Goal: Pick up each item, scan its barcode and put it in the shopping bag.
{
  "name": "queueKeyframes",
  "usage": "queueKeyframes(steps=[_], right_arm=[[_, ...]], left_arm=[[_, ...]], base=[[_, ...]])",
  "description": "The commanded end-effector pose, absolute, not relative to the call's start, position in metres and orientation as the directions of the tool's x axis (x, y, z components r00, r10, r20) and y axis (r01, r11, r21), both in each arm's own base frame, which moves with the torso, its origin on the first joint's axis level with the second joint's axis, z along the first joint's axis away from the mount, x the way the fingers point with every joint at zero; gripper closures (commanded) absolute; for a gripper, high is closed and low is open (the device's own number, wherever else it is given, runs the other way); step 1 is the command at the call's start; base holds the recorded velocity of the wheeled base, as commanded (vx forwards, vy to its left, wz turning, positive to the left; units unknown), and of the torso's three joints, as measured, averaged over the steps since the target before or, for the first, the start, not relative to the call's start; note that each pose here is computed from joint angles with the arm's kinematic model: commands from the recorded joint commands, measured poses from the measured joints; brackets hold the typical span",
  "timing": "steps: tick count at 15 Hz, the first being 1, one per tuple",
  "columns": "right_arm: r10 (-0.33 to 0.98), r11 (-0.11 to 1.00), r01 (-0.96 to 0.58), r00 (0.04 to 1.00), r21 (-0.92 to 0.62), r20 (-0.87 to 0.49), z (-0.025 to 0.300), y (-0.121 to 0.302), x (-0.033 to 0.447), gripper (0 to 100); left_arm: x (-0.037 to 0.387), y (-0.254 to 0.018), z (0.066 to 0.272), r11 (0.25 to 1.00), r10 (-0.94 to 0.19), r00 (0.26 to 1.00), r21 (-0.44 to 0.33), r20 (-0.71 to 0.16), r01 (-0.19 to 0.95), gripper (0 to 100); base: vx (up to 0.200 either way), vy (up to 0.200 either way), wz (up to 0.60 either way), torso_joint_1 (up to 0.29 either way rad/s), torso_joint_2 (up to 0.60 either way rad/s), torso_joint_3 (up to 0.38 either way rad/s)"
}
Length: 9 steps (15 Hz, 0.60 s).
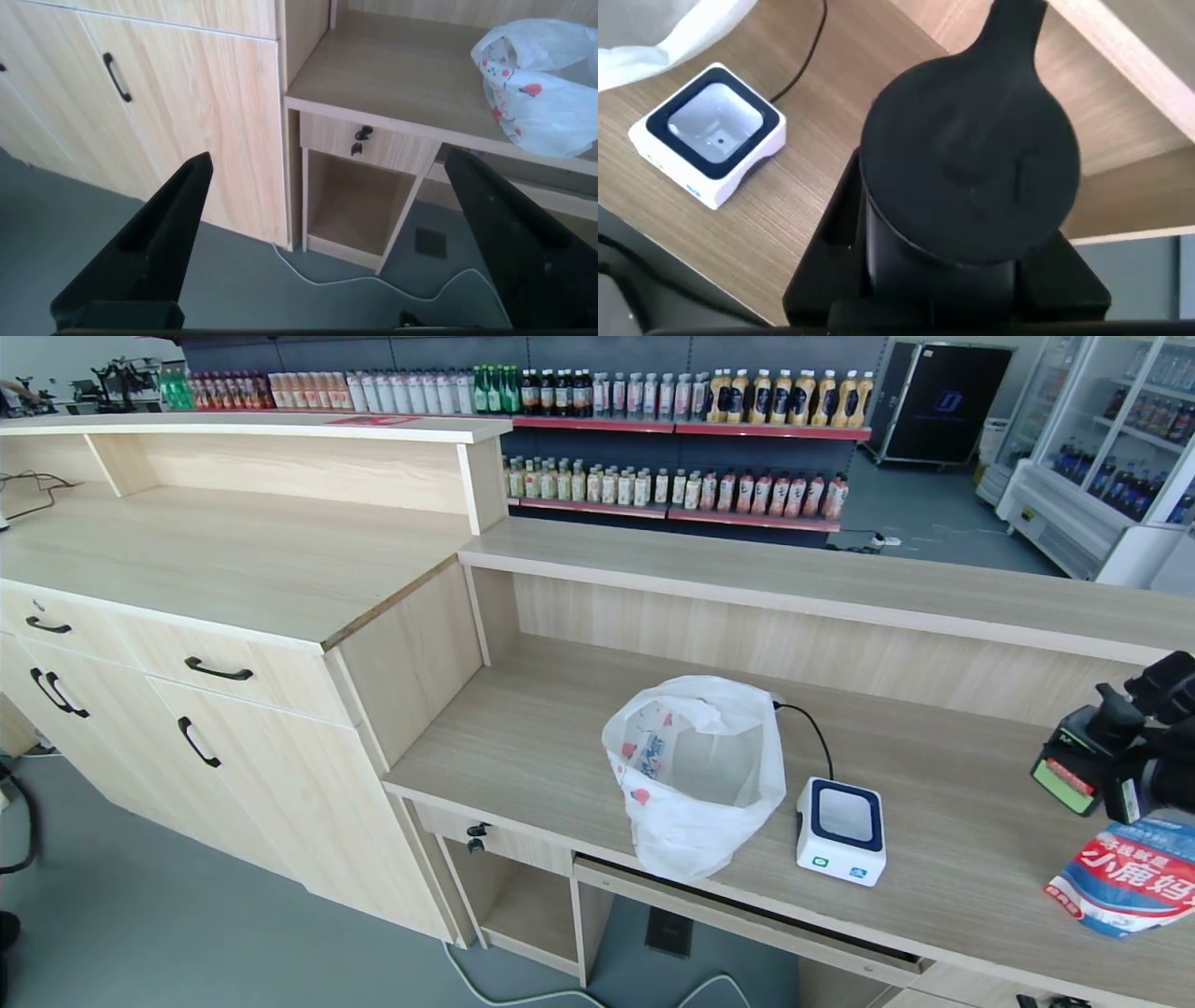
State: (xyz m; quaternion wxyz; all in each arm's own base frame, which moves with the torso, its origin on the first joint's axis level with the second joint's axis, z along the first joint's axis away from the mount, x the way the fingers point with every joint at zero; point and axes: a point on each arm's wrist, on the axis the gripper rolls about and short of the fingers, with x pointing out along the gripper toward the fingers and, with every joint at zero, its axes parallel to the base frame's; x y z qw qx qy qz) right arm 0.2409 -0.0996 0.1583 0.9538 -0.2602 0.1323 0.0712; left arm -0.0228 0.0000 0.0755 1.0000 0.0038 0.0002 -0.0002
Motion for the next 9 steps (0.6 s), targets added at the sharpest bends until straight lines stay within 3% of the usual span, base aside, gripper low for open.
queueKeyframes(steps=[1, 2, 5, 8, 9], right_arm=[[0.009, 0.836, -0.124, 0.977, -0.535, -0.212, 0.174, -0.103, 0.222, 100], [0.016, 0.833, -0.123, 0.98, -0.54, -0.197, 0.175, -0.102, 0.224, 100], [0.052, 0.84, -0.157, 0.976, -0.52, -0.211, 0.169, -0.102, 0.245, 100], [0.052, 0.842, -0.132, 0.985, -0.523, -0.165, 0.167, -0.088, 0.293, 100], [0.099, 0.861, -0.15, 0.987, -0.486, -0.13, 0.163, -0.078, 0.309, 100]], left_arm=[[-0.023, 0.0, 0.075, 1.0, 0.0, 1.0, 0.008, 0.0, 0.0, 0], [-0.023, 0.0, 0.075, 1.0, 0.0, 1.0, 0.008, 0.0, 0.0, 0], [-0.023, 0.0, 0.075, 1.0, 0.0, 1.0, 0.008, 0.0, 0.0, 0], [-0.023, 0.0, 0.075, 1.0, 0.0, 1.0, 0.008, 0.0, 0.0, 0], [-0.023, 0.0, 0.075, 1.0, 0.0, 1.0, 0.008, 0.0, 0.0, 0]], base=[[0.0, 0.0, 0.0, 0.0, 0.0, 0.0], [0.0, 0.0, 0.0, 0.0, 0.0, 0.0], [0.0, 0.0, 0.6, 0.001, 0.0, 0.002], [0.0, 0.0, 0.6, 0.002, 0.0, 0.001], [0.0, 0.0, 0.0, 0.0, 0.0, 0.0]])
